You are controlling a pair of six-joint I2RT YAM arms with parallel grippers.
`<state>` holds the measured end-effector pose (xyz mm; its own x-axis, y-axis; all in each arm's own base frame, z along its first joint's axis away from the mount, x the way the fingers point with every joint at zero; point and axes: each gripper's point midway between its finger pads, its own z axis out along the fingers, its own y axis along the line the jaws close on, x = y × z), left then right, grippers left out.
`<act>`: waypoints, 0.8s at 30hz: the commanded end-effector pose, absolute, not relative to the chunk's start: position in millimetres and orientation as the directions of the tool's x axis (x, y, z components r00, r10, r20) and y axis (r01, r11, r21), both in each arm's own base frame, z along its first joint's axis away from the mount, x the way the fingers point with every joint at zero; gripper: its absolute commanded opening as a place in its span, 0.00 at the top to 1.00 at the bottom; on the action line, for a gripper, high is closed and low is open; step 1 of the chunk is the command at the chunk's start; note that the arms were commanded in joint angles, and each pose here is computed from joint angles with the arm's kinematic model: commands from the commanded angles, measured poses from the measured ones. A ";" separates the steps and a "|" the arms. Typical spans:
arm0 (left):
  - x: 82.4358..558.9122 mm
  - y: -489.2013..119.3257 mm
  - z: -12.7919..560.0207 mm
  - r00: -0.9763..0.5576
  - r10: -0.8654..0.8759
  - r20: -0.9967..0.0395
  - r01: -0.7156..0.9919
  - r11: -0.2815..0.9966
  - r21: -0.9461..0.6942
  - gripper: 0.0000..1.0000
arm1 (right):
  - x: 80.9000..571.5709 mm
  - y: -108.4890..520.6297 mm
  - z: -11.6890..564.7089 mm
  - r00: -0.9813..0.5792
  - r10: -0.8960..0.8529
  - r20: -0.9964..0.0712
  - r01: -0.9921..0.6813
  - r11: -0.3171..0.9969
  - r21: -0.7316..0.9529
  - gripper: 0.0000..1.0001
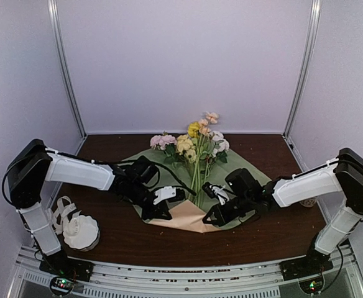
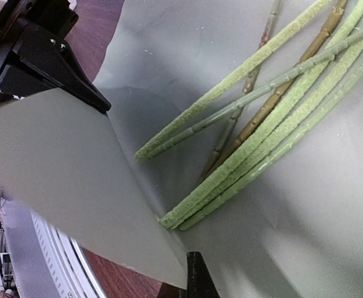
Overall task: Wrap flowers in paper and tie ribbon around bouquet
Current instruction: Fold the bottom corner of the flattened wrapping paper at the center of the board.
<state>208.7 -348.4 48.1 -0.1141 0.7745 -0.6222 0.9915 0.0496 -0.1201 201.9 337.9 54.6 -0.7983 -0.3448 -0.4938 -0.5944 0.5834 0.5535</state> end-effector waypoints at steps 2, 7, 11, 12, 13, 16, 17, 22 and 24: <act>221.2 -333.3 27.8 -0.171 0.829 -0.533 0.985 0.132 -0.110 1.00 | 220.1 314.4 30.5 -0.869 -0.266 -0.418 -0.473 0.693 0.544 1.00; 223.4 -331.9 20.3 -0.189 0.842 -0.505 0.982 0.147 -0.122 1.00 | 222.7 321.9 28.3 -0.873 -0.269 -0.406 -0.472 0.675 0.568 1.00; 225.4 -325.6 16.0 -0.204 0.861 -0.467 0.979 0.170 -0.114 1.00 | 224.5 318.5 24.7 -0.874 -0.280 -0.397 -0.470 0.697 0.542 1.00; 226.8 -324.3 15.9 -0.209 0.862 -0.461 0.978 0.179 -0.108 1.00 | 224.8 317.1 24.7 -0.874 -0.281 -0.397 -0.469 0.702 0.535 1.00; 227.3 -323.3 15.0 -0.216 0.864 -0.456 0.976 0.187 -0.107 1.00 | 225.3 315.5 25.1 -0.873 -0.282 -0.398 -0.470 0.708 0.527 0.96; 226.1 -326.6 15.0 -0.243 0.855 -0.458 0.970 0.203 -0.136 1.00 | 222.3 313.6 27.8 -0.866 -0.297 -0.402 -0.484 0.703 0.521 0.76; 224.3 -328.7 15.0 -0.249 0.851 -0.463 0.968 0.201 -0.152 1.00 | 218.5 315.3 29.9 -0.863 -0.307 -0.402 -0.493 0.686 0.535 0.71; 223.2 -332.8 13.5 -0.262 0.847 -0.463 0.963 0.200 -0.179 1.00 | 201.6 316.3 31.2 -0.859 -0.319 -0.400 -0.507 0.636 0.582 0.63; 223.4 -332.8 13.5 -0.267 0.847 -0.459 0.962 0.205 -0.182 1.00 | 196.5 319.4 32.9 -0.862 -0.313 -0.399 -0.505 0.613 0.608 0.62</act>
